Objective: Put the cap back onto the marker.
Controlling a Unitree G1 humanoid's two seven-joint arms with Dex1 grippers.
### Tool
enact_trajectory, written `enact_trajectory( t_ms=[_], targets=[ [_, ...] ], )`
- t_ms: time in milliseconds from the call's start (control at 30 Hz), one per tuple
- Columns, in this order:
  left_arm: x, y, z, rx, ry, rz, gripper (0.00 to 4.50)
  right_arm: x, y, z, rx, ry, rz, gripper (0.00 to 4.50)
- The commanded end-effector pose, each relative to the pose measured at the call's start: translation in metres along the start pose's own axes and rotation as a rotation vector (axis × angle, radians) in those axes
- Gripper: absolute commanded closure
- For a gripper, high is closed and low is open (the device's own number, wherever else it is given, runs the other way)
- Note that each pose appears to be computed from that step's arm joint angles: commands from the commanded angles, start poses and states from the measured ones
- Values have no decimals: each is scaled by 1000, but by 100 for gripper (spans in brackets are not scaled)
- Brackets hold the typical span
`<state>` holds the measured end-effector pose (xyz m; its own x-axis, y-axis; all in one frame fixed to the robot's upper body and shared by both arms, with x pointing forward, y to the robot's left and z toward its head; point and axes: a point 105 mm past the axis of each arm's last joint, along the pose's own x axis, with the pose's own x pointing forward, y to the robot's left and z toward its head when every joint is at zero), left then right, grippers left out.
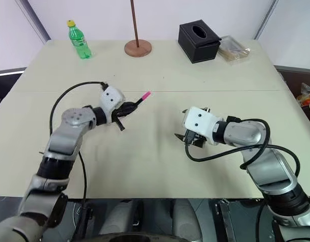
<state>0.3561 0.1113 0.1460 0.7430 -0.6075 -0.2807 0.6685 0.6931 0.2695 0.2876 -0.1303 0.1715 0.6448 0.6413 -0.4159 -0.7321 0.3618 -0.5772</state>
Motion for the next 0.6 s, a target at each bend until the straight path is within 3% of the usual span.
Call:
enact_trajectory(
  t_ms=[33, 433, 533, 600],
  targets=[
    [-18, 6, -1, -105, 67, 106, 450, 1, 1, 14, -29, -49, -1, 52],
    [-64, 2, -44, -319, 298, 259, 450, 15, 11, 25, -34, -100, 62, 52],
    [-64, 1, -47, -328, 301, 267, 318, 18, 13, 27, -30, -107, 71, 45],
    [-65, 1, -51, -334, 307, 276, 205, 19, 14, 27, -27, -109, 78, 45]
  ],
)
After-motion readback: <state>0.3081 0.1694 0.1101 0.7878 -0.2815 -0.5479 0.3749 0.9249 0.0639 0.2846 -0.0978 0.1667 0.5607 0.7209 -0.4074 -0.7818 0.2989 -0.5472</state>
